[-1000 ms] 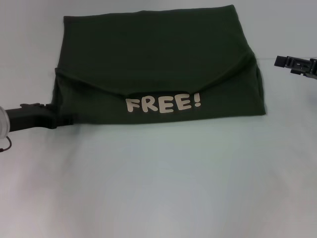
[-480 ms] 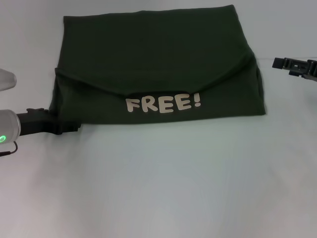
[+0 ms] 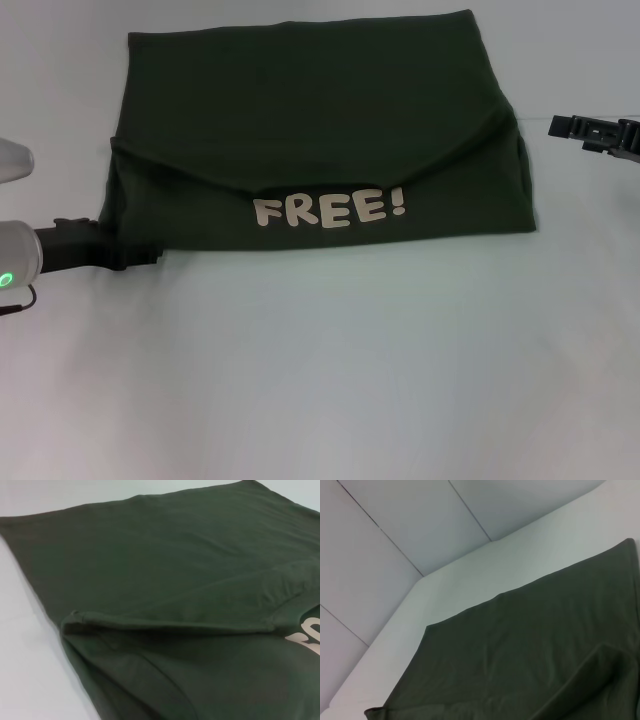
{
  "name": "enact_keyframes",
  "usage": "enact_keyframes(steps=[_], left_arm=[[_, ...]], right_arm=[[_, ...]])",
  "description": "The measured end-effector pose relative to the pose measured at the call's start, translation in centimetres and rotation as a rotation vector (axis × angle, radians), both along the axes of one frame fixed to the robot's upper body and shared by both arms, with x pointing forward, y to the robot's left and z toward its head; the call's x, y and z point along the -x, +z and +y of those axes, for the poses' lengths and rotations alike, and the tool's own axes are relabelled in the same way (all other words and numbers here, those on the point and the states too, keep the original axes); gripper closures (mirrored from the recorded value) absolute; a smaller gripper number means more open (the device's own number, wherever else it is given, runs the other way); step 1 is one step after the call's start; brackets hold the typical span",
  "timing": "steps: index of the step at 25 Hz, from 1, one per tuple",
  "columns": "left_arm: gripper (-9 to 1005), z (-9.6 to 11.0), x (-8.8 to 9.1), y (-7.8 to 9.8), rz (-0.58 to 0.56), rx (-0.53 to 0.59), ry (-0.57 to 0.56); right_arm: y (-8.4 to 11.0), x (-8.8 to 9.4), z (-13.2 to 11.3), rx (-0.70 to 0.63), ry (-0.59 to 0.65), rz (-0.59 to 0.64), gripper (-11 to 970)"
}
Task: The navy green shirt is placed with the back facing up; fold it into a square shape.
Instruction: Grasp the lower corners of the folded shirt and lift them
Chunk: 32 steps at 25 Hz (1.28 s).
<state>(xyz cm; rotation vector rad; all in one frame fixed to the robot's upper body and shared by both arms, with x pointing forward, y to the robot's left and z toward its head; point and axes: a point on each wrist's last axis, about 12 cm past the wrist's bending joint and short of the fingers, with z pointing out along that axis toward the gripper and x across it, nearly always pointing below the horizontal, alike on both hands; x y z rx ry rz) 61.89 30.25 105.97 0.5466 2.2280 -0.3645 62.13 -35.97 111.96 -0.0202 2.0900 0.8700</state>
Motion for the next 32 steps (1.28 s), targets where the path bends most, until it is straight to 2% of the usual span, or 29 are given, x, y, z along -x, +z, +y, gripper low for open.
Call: enact_keyframes(steps=[5,10,21,23,32], left_arm=[[165,-0.10,-0.08,0.02,-0.001,-0.002,-0.002],[406,-0.10,-0.08,0.00,0.000,-0.003,-0.001],[441,-0.50,-0.47,-0.25,0.025,-0.025,0.015],[570,-0.51,-0.48,-0.24,0.025,-0.025,0.014],[877,-0.66,-0.41,-0.16,0.031,-0.013,0.002]], right_arm=[[-0.01,0.00,-0.02,0.001,-0.001,0.000,57],[-0.02,0.01,-0.03,0.001,-0.001,0.000,57],[-0.08,0.08,-0.04,-0.001,0.000,0.002,58],[-0.09,0.10,-0.05,-0.001,-0.001,0.003,58],[-0.10,0.03,0.23,0.006,0.019,0.039,59]])
